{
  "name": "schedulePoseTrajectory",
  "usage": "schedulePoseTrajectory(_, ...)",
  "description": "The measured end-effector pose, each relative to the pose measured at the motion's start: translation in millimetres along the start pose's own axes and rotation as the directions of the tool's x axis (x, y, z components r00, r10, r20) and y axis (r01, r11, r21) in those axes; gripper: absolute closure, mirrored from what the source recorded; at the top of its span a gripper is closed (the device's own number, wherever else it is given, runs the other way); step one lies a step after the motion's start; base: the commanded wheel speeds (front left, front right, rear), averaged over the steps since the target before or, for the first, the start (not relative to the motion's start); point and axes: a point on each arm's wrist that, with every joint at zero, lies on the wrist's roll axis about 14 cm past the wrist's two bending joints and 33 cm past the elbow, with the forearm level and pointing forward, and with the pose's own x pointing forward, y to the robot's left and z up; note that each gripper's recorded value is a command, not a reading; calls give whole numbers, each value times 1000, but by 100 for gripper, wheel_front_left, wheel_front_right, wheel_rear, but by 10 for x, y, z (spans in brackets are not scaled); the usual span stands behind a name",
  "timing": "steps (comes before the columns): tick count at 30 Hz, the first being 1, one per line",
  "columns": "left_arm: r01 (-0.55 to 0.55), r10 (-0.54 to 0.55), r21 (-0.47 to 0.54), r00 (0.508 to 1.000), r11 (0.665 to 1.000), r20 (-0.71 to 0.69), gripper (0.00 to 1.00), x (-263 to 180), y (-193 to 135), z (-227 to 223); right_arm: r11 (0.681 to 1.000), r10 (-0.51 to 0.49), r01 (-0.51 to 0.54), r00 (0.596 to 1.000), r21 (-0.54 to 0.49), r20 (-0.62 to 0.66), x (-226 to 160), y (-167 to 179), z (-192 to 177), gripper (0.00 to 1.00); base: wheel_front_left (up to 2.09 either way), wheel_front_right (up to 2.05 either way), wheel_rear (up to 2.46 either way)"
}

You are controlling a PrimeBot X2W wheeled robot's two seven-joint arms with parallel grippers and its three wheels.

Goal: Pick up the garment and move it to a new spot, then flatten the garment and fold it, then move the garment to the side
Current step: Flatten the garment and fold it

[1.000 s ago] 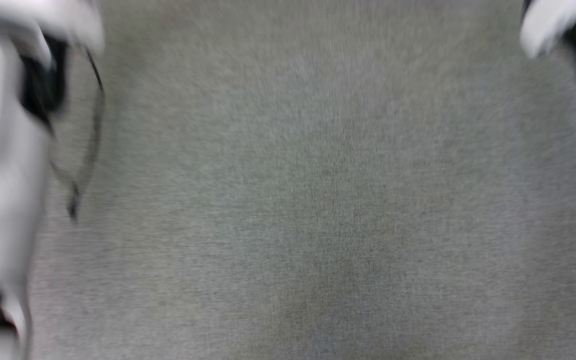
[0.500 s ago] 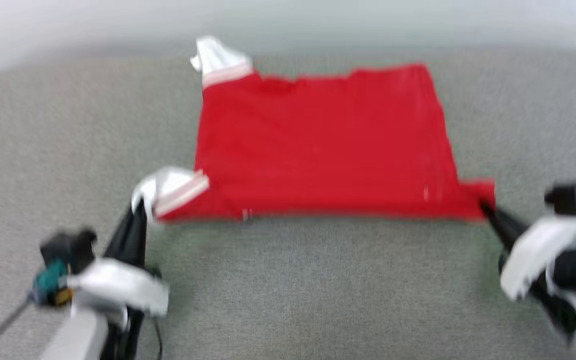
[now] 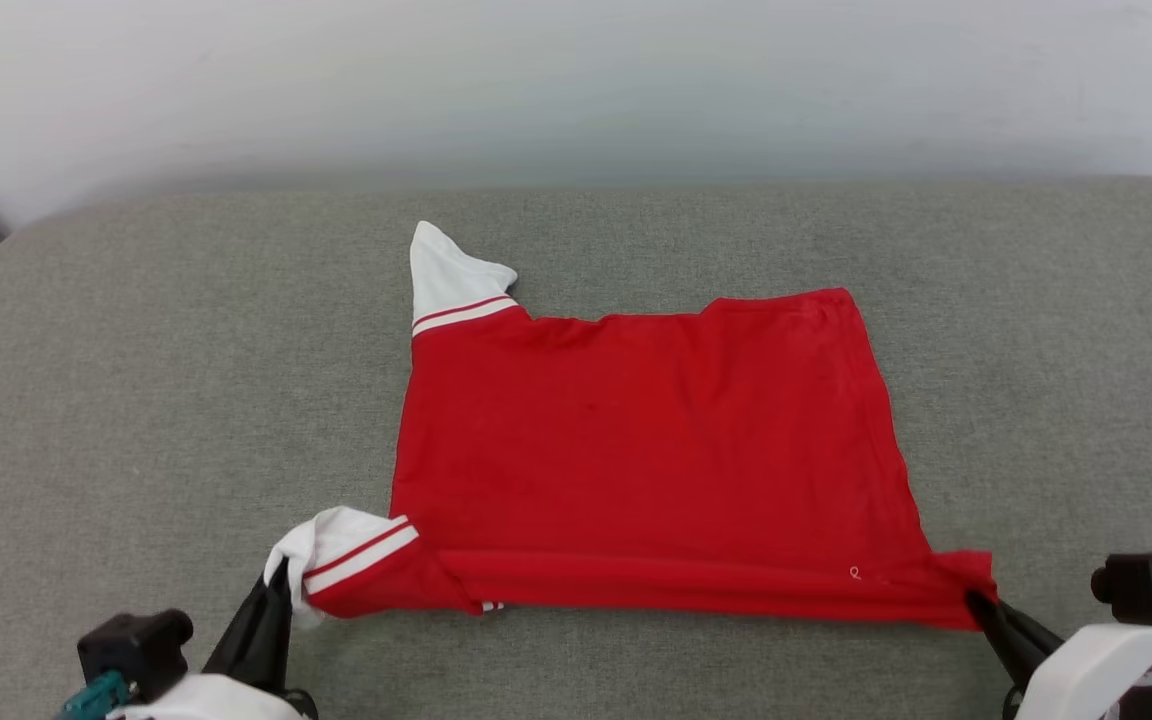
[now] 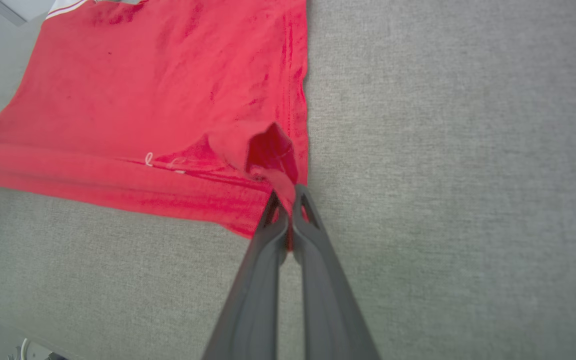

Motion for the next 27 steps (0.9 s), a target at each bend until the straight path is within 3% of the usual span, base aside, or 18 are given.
schedulePoseTrajectory(6, 73, -73, 17, 997, 997, 0, 100, 275, -153, 172, 999, -1, 2, 999, -45, 40, 152, 52, 317, 100, 0, 0, 0)
schedulePoseTrajectory(13, 122, -120, 39, 992, 992, -34, 100, 713, -211, 194, 993, 18, -15, 1000, -114, 19, 612, 90, 577, 100, 0, 0, 0)
schedulePoseTrajectory(24, 105, -112, -37, 954, 994, -279, 100, 931, -141, -487, 990, 27, -43, 993, -133, -118, 1161, 85, 249, 100, 0, 0, 0)
schedulePoseTrajectory(25, 102, -112, -48, 951, 994, -288, 100, 925, -146, -517, 991, 28, -42, 993, -127, -113, 1175, 77, 249, 95, 0, 0, 0)
schedulePoseTrajectory(26, 100, -112, -57, 951, 993, -287, 82, 927, -143, -519, 992, 28, -41, 994, -123, -107, 1183, 74, 244, 70, 0, 0, 0)
schedulePoseTrajectory(27, 92, -107, -66, 954, 994, -281, 28, 932, -132, -505, 992, 30, -41, 995, -118, -98, 1184, 74, 247, 25, 0, 0, 0)
